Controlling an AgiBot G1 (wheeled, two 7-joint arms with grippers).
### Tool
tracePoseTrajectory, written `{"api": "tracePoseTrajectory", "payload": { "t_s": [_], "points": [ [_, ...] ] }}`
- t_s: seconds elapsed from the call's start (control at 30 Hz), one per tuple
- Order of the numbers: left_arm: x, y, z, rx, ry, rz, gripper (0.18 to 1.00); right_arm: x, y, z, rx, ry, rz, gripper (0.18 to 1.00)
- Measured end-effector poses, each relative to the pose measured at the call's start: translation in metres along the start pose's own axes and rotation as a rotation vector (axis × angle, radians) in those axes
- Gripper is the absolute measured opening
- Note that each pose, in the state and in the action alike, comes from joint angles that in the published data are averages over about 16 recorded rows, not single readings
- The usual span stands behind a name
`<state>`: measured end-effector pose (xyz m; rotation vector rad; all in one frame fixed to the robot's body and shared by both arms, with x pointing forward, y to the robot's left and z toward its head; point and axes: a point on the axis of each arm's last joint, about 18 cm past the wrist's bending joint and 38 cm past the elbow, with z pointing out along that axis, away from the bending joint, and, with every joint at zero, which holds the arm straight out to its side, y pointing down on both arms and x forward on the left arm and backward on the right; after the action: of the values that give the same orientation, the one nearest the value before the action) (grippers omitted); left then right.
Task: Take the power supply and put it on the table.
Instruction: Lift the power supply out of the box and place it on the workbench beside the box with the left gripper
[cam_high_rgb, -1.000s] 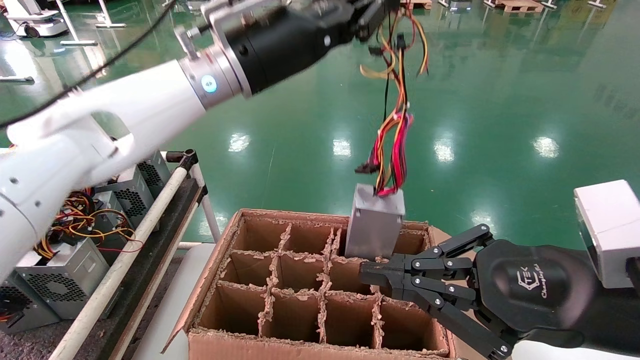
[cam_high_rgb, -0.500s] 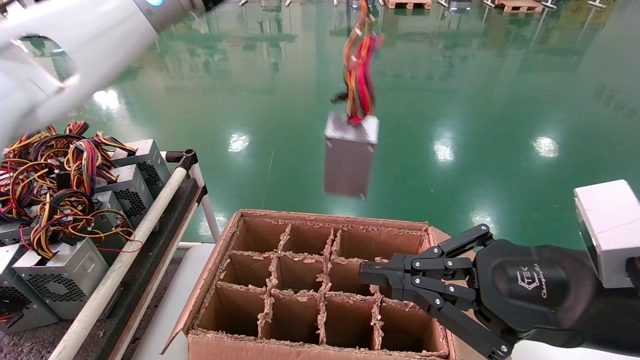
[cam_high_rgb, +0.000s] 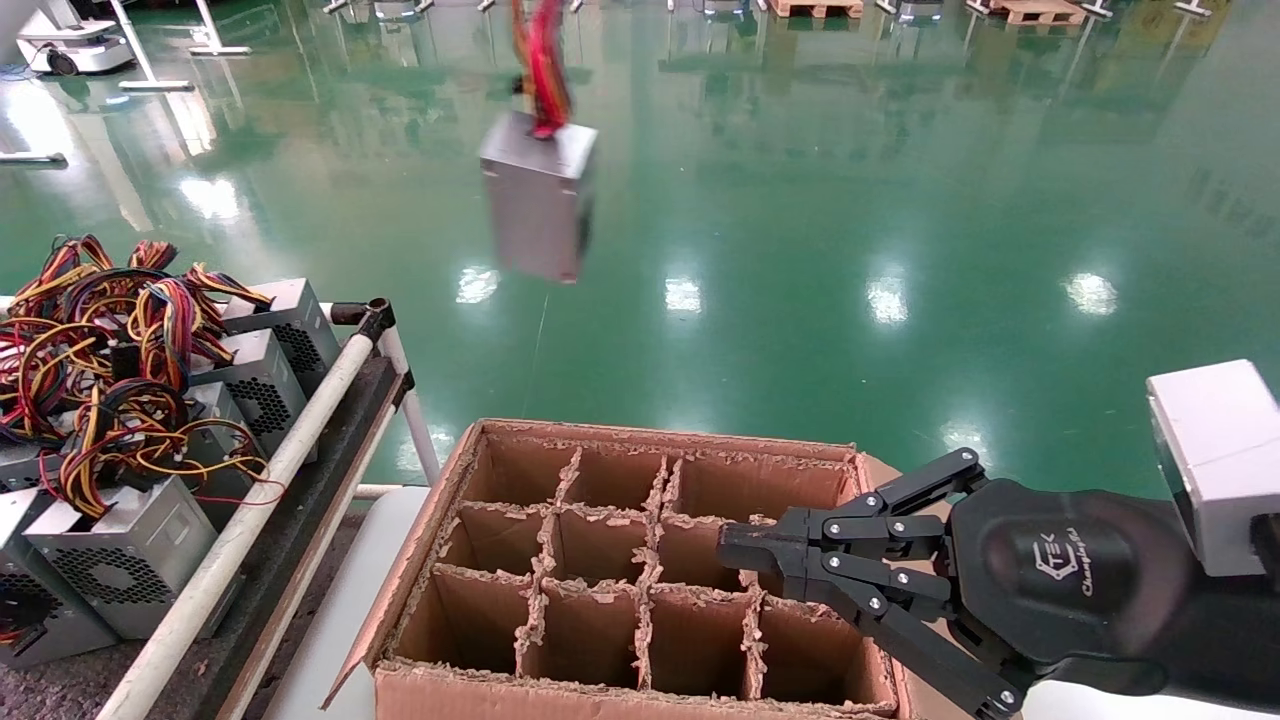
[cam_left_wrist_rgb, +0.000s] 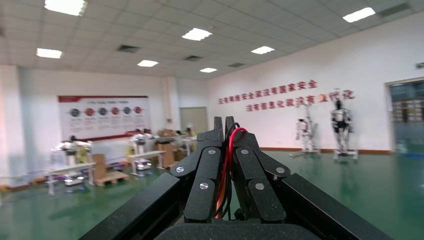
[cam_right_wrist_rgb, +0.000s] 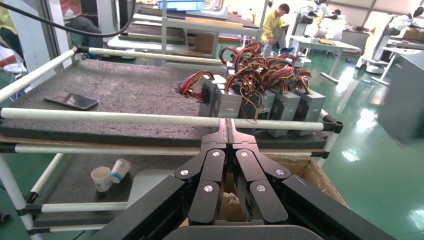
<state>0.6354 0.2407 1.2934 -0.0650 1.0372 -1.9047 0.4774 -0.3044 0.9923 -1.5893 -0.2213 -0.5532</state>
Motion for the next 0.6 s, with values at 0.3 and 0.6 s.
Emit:
{"api": "tracePoseTrajectory", "payload": {
  "t_s": [0.3,0.6],
  "points": [
    [-0.047,-0.037,-0.040,-0.003,-0.107,0.086,0.193,0.000,0.000,0.000,0.000,0.000,0.000,0.191],
    [-0.087,-0.079,-0.087,-0.008,-0.205,0.179,0.193,0.000,0.000,0.000,0.000,0.000,0.000,0.191]
  ]
}}
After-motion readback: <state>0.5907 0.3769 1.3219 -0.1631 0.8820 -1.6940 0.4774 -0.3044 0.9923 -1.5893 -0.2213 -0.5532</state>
